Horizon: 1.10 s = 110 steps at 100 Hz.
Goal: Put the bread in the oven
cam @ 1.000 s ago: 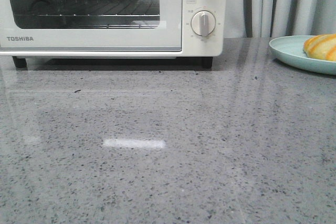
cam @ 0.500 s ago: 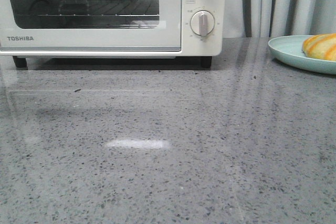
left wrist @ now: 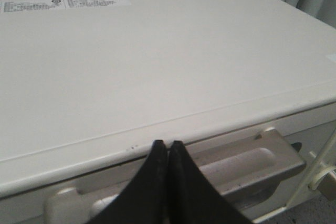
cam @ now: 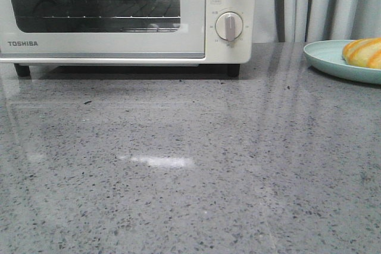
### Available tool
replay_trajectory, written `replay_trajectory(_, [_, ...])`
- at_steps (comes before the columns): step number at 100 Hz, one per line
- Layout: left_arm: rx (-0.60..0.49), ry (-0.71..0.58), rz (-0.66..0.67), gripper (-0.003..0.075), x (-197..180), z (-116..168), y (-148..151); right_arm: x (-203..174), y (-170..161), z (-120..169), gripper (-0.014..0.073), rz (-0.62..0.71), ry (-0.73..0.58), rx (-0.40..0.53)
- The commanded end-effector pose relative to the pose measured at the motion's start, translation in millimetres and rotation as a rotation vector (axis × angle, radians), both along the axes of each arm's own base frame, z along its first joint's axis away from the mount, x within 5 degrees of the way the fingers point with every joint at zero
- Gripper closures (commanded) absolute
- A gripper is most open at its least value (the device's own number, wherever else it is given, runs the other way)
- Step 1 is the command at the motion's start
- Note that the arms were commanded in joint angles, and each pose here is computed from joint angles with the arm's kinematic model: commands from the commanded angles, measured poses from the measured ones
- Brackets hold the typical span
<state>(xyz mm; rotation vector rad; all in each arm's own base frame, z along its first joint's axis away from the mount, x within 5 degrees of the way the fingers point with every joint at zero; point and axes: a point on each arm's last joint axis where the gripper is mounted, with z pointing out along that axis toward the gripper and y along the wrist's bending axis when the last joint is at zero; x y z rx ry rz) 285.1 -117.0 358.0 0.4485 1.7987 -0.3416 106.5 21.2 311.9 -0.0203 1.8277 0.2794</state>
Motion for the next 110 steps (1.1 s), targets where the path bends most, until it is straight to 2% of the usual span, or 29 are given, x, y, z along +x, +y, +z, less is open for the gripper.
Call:
replay_trajectory(1, [-0.03,-0.051,0.016,0.0741,-1,16,0,1,-2,17,0.0645,-0.015,-0.096,-0.003])
replay_trajectory(21, [-0.004,0.013,-0.083,0.0742,-5,8,-8,1,-2,17,0.0645,-0.015,-0.096,-0.004])
replay_trajectory(38, [0.017,0.07,-0.189,0.0742,-29,4,-9,1,-2,17,0.0645,-0.015,-0.096,-0.004])
replay_trajectory(53, [0.021,0.103,-0.193,0.0742,-54,-12,0,1,-2,17,0.0645,-0.016,-0.102,-0.003])
replay_trajectory(82, [0.057,0.239,-0.175,0.0742,-80,-66,12,2,-3,24,0.0645,-0.032,-0.178,0.008])
replay_trajectory(110, [0.065,0.264,-0.136,0.0742,-83,-81,16,9,-2,24,0.0645,-0.031,-0.156,-0.012])
